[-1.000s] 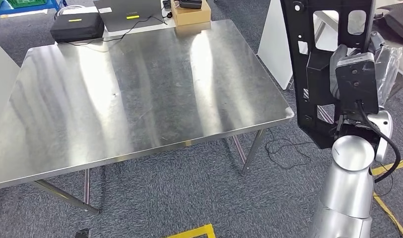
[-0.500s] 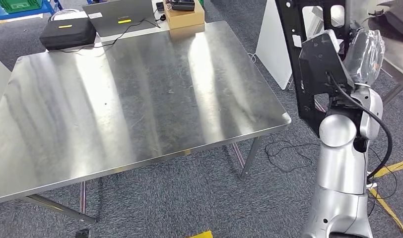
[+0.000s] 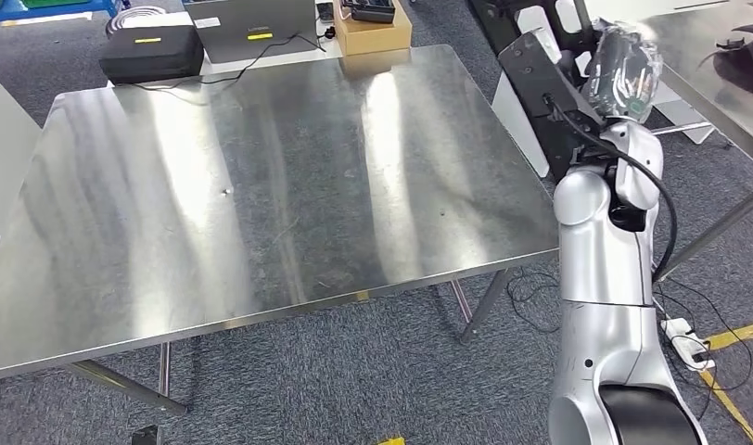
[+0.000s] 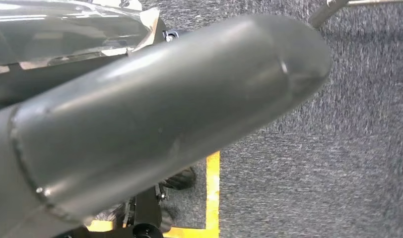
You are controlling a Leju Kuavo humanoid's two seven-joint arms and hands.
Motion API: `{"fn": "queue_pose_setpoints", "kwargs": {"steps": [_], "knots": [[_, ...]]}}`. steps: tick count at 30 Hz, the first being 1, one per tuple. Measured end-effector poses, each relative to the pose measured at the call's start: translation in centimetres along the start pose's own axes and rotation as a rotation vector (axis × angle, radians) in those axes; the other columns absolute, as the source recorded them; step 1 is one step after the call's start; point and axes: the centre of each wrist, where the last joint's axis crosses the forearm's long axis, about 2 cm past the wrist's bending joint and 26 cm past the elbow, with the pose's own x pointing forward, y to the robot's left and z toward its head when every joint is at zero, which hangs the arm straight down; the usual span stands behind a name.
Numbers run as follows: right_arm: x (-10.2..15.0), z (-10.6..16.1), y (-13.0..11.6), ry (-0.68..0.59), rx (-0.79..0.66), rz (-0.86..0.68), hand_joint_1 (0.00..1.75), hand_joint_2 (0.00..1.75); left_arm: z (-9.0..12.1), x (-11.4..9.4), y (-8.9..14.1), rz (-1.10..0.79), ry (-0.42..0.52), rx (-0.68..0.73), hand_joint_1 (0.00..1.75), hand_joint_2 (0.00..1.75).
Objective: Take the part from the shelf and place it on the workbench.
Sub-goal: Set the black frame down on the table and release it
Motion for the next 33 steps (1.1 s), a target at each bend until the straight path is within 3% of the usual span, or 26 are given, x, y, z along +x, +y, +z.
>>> {"fn": "queue_pose_setpoints", "kwargs": {"steps": [14, 20, 33], "knots": [[4.3, 1.1, 3.8, -0.028, 0.116, -0.014, 1.75, 1.75, 0.0, -0.2, 0.4, 0.081, 0.024, 0.070, 0.00, 0.00], [6.2, 1.1, 4.2, -0.050, 0.136, -0.025, 1.75, 1.75, 0.0, -0.1, 0.4, 0.108, 0.028, 0.089, 0.00, 0.00], [5.6, 1.2, 4.8, -0.054, 0.128, 0.082, 1.75, 1.75, 0.0, -0.2, 0.6, 0.109, 0.007, 0.069, 0.00, 0.00]]}}
